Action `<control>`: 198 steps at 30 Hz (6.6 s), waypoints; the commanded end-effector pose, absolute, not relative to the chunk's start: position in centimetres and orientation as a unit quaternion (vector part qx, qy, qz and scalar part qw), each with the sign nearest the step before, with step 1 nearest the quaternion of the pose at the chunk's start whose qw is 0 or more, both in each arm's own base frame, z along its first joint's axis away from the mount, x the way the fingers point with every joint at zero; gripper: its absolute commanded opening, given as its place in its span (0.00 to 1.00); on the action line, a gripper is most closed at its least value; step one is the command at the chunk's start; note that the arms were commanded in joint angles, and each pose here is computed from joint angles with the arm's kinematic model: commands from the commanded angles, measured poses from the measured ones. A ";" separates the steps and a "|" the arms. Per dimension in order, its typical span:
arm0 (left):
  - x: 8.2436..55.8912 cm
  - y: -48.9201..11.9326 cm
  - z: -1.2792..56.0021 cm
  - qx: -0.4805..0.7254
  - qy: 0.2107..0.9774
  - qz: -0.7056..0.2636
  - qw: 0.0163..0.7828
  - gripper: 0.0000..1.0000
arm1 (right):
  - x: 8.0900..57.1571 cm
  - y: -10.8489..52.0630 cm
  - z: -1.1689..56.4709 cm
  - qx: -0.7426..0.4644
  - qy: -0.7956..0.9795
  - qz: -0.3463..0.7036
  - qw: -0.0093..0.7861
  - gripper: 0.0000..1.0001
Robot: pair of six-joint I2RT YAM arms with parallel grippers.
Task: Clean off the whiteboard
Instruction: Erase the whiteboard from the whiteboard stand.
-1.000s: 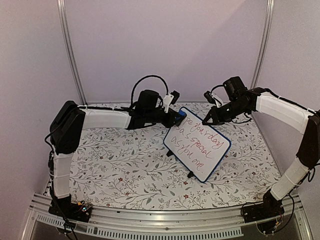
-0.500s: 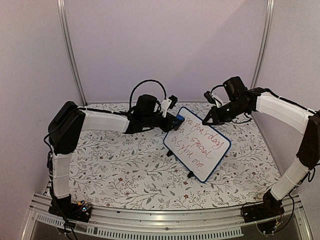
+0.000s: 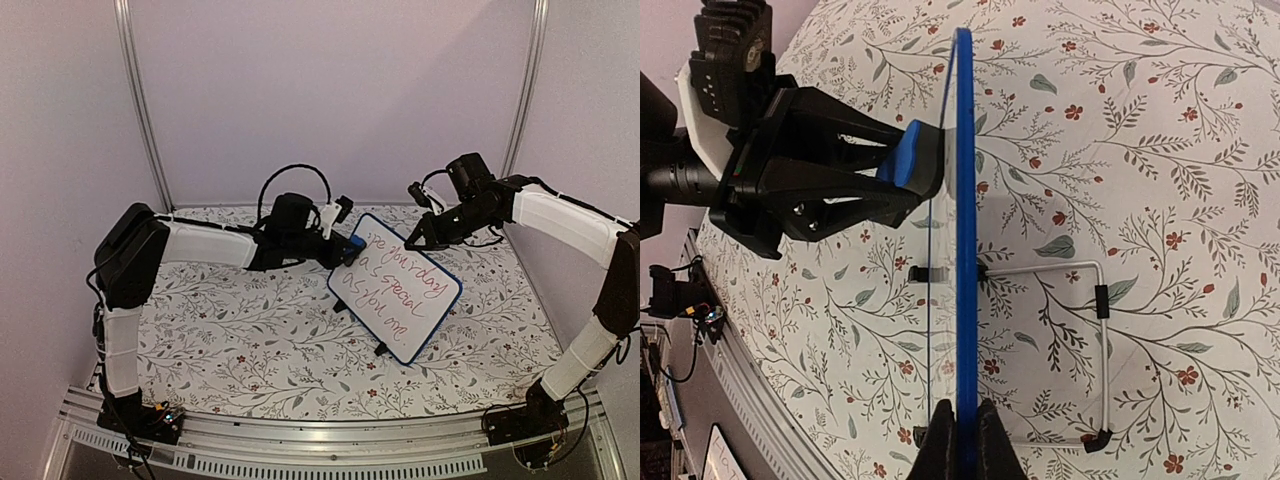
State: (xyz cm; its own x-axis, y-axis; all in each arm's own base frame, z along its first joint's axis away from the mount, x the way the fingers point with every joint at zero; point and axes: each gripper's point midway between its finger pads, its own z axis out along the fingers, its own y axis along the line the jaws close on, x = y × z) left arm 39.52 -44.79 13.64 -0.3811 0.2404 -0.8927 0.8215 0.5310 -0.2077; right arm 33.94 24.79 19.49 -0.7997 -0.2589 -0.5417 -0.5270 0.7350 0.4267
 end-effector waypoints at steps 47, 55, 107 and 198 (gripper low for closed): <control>39.0 -47.4 14.8 0.367 0.756 -0.334 0.427 0.00 | 31.9 25.7 20.0 -0.247 0.890 0.316 0.215 0.00; 37.9 -46.1 12.0 0.362 0.775 -0.321 0.407 0.00 | 31.9 25.8 20.2 -0.248 0.889 0.318 0.215 0.00; 37.5 -48.7 14.6 0.396 0.739 -0.329 0.435 0.00 | 31.6 25.9 20.0 -0.249 0.889 0.319 0.212 0.00; 37.9 -46.4 11.7 0.373 0.775 -0.327 0.393 0.00 | 31.2 26.2 20.2 -0.259 0.886 0.320 0.212 0.00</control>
